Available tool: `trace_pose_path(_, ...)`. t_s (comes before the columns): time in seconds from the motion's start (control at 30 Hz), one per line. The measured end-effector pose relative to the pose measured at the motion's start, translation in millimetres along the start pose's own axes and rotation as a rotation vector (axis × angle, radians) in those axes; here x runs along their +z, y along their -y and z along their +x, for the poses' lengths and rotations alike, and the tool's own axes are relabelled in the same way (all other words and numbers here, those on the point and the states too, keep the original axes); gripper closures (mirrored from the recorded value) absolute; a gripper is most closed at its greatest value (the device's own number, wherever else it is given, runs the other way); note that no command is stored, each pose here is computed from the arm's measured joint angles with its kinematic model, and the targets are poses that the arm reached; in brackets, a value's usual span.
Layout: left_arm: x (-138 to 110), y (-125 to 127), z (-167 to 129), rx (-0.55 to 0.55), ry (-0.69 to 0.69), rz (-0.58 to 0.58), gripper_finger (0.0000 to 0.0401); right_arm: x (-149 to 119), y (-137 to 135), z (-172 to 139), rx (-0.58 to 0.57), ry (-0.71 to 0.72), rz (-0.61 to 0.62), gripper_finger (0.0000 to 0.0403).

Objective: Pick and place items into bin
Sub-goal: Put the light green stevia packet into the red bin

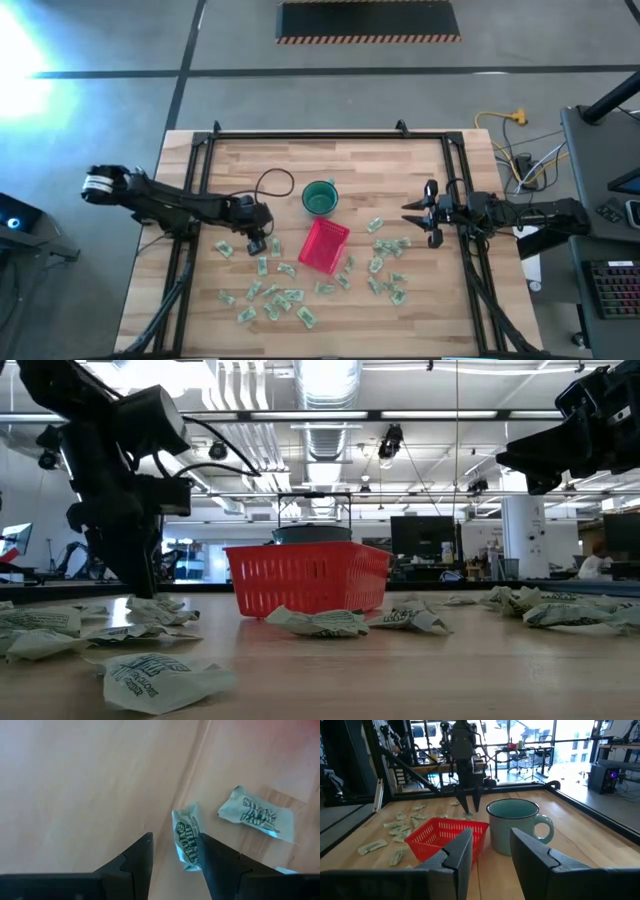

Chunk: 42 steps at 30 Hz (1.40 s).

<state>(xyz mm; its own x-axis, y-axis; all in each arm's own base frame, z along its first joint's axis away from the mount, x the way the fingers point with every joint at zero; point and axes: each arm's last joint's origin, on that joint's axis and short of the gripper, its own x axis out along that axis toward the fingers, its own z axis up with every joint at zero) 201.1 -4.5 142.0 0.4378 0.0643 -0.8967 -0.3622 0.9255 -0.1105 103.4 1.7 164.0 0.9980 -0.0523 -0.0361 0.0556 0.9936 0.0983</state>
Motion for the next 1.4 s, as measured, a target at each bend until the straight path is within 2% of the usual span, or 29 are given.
trace_pose_path(0.3,0.4,1.8,14.1,0.012,-0.063,0.013,0.0273,-0.4,0.1,0.3,-0.002,-0.005,0.0,0.028)
trace_pose_path(0.4,1.6,1.9,11.9,0.006,-0.049,0.034,0.0305,-0.5,0.0,0.4,-0.001,-0.006,-0.001,0.028)
trace_pose_path(0.57,2.8,2.6,4.5,-0.018,-0.017,0.077,0.0385,-0.5,0.1,0.4,-0.002,-0.006,-0.001,0.028)
trace_pose_path(0.83,5.0,5.1,-8.1,0.005,0.067,0.129,0.0395,-0.5,0.1,0.4,-0.002,-0.006,-0.005,0.028)
trace_pose_path(1.07,16.2,12.7,-24.0,0.044,0.236,0.203,0.04,-0.5,0.1,0.4,-0.002,-0.006,-0.008,0.028)
trace_pose_path(1.4,43.1,46.9,-37.8,-0.084,0.642,0.434,0.0401,-1.0,0.1,0.7,-0.003,-0.011,-0.01,0.028)
